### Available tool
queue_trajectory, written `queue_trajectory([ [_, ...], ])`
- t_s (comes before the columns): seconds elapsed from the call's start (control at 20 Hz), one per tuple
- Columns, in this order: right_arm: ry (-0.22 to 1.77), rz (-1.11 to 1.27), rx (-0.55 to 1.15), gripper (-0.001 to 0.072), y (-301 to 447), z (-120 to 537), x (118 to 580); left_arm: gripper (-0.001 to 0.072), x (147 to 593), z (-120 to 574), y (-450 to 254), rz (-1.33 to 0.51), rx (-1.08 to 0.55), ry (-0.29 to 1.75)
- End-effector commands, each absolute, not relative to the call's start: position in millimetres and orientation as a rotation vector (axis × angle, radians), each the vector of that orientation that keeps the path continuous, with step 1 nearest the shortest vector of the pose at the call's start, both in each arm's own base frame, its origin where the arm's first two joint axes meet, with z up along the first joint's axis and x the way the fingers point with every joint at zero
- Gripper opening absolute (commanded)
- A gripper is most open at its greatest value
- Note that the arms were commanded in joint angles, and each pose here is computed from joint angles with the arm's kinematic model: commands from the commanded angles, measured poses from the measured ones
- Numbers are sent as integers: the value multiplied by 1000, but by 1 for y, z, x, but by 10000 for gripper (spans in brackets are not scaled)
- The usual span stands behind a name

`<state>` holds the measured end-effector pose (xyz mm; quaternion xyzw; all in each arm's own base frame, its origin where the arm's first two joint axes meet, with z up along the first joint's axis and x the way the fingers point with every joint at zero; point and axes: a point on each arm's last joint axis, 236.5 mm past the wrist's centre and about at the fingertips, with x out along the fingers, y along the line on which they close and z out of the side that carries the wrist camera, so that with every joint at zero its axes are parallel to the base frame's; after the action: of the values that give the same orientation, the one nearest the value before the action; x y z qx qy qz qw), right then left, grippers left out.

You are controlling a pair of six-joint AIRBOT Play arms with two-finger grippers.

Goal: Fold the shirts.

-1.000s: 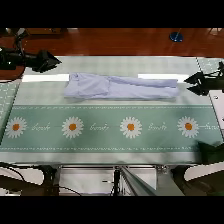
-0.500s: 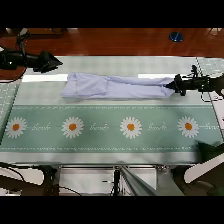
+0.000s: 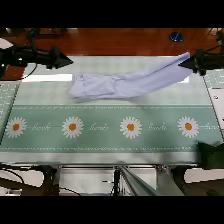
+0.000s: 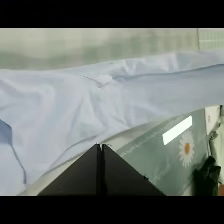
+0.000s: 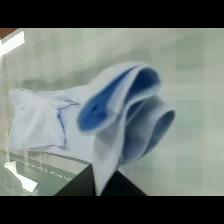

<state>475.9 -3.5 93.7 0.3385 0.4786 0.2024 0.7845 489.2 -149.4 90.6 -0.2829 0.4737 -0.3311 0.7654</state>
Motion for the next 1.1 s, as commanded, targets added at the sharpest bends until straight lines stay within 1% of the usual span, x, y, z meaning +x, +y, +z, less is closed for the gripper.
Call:
queue_trajectory([
  [0.0,1035,428,617,21,-2,139,438,23,459,98,-229,-863,-593,1092],
  [0.2,970,427,556,21,1,179,417,23,414,96,-327,-1006,-501,1126],
  [0.35,1020,433,498,21,5,185,390,23,398,93,-388,-1008,-510,1097],
  [0.45,1010,419,467,21,5,192,383,23,395,86,-416,-974,-556,1097],
  [0.6,980,417,443,21,9,208,373,23,386,63,-440,-941,-593,1149],
  [0.8,949,418,418,21,14,224,360,23,374,33,-459,-945,-627,1226],
  [1.05,1005,441,429,21,21,221,346,23,369,-1,-477,-920,-674,1272],
])
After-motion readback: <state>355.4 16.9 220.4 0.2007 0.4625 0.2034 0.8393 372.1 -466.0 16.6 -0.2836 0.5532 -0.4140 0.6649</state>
